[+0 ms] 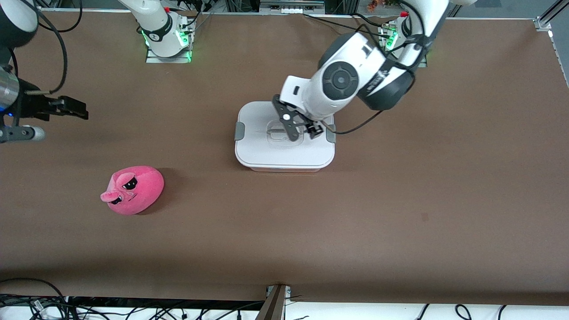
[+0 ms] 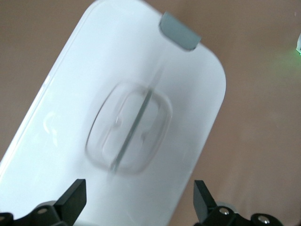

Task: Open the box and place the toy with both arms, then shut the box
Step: 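Reach the left gripper to the lid handle while the right gripper approaches the toy, then grasp the lid handle with the left gripper while the right gripper grasps the toy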

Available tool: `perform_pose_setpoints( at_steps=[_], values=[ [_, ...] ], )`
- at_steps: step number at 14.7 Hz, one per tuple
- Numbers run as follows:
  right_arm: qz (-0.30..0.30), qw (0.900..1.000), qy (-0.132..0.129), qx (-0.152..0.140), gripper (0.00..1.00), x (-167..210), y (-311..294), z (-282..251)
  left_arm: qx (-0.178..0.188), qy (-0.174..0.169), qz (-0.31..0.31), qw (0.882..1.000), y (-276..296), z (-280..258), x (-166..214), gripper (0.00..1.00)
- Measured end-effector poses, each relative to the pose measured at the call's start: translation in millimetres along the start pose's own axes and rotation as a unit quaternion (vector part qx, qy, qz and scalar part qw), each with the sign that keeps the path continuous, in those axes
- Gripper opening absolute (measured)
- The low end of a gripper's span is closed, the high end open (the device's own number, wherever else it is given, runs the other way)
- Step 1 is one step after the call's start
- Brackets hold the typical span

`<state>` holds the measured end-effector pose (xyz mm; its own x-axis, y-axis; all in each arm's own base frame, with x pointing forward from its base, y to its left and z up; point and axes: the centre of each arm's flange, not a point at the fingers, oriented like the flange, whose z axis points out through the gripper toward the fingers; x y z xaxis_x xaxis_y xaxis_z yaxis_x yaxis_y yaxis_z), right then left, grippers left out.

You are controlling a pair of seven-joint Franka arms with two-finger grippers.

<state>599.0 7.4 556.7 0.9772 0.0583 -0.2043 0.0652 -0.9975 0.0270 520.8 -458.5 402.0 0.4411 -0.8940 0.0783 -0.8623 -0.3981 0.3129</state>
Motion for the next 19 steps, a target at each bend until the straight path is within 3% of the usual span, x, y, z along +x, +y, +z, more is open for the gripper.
perform_pose_setpoints(
  at_steps=[4, 9, 12, 18, 19],
  values=[
    [-0.020, 1.000, -0.022, 0.001, 1.00, 27.7, 0.4, 39.4, 0.000, 0.003, 0.049, 0.999, 0.8, 40.2, 14.3, 1.00],
    [-0.128, 0.991, -0.047, 0.010, 1.00, 61.2, 22.4, 98.6, 0.000, 0.002, 0.099, 0.995, -5.2, 67.2, 18.9, 1.00],
    [-0.181, 0.982, -0.054, 0.017, 1.00, 75.7, 35.2, 129.5, 0.003, 0.005, 0.122, 0.992, -13.2, 72.7, 18.5, 0.70],
    [-0.258, 0.965, -0.041, 0.018, 1.00, 83.5, 36.7, 181.3, 0.005, 0.008, 0.165, 0.986, -13.2, 69.9, 19.6, 0.10],
    [-0.269, 0.962, -0.036, 0.017, 1.00, 84.4, 36.8, 189.7, 0.006, 0.008, 0.184, 0.983, -13.6, 69.0, 19.7, 0.07]
  ],
)
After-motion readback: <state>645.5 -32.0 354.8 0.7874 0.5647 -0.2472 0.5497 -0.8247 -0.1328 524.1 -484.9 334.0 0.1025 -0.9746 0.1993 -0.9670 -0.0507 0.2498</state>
